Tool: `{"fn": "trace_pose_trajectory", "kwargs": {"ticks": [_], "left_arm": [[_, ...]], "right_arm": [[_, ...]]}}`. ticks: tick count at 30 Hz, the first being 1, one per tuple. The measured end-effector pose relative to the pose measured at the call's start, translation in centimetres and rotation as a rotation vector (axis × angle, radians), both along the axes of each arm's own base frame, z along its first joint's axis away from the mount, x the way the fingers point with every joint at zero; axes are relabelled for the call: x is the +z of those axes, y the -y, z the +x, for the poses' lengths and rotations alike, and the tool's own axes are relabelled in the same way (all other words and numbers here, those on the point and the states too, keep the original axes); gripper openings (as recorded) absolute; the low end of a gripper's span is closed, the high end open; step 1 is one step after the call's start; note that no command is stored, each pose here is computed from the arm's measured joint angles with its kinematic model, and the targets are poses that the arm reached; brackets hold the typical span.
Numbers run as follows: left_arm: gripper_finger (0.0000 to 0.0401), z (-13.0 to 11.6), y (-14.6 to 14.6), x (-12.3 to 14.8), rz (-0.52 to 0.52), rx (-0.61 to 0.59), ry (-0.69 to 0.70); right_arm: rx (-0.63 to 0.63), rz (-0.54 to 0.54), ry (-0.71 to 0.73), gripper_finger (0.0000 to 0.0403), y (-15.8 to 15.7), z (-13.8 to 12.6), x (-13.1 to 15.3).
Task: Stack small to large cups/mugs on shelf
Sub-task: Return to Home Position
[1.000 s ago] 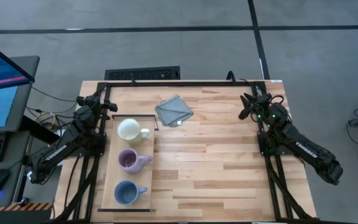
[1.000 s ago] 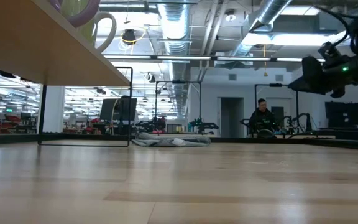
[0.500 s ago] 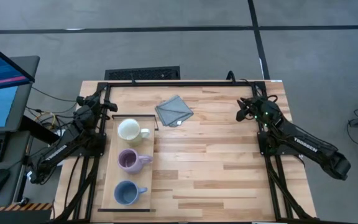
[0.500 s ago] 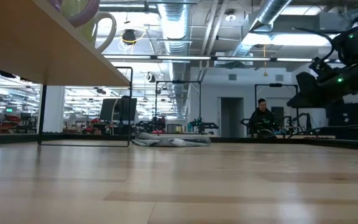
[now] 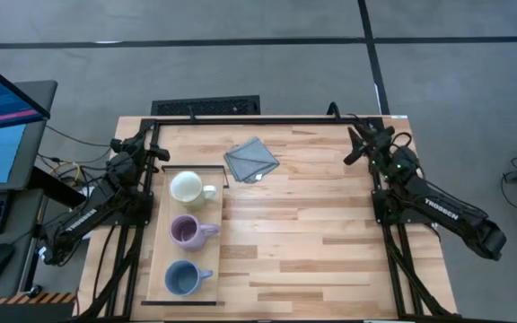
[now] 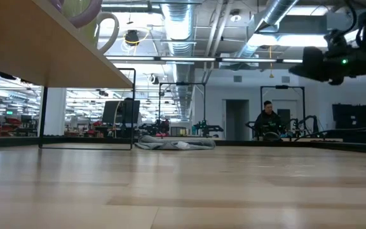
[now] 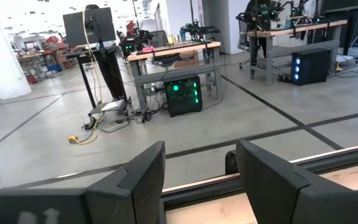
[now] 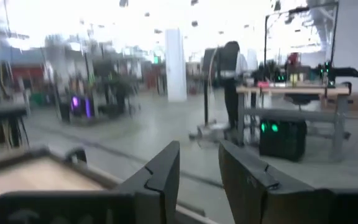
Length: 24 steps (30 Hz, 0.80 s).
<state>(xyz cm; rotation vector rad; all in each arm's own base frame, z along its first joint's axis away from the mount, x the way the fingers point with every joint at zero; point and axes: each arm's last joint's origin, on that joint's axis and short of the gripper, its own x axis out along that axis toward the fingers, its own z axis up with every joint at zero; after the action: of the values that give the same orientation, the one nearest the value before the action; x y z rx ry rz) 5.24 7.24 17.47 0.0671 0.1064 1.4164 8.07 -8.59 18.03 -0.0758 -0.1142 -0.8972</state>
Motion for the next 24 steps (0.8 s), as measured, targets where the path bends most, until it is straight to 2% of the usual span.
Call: {"fn": "trace_pose_trajectory", "kwargs": {"ticks": [5,11,17,20,24], "left_arm": [[0.0189,0.0,0.0,0.0,0.0,0.0,0.0],[0.0189,0.0,0.0,0.0,0.0,0.0,0.0],[0.0189,0.0,0.0,0.0,0.0,0.0,0.0],[0.0189,0.0,0.0,0.0,0.0,0.0,0.0],[0.0189,0.0,0.0,0.0,0.0,0.0,0.0]], "right_arm": [[0.018,-0.007,0.127,0.0134,-0.1,-0.1,0.8],[0.056,-0.006,0.091,0.0134,-0.4,0.3,0.6],[0.1,-0.094,0.085,0.0134,-1.1,0.5,1.2],[0.087,-0.154,0.143,0.0134,-1.4,0.1,2.0],[0.048,-0.163,0.177,0.0134,-1.7,-0.4,2.2]]}}
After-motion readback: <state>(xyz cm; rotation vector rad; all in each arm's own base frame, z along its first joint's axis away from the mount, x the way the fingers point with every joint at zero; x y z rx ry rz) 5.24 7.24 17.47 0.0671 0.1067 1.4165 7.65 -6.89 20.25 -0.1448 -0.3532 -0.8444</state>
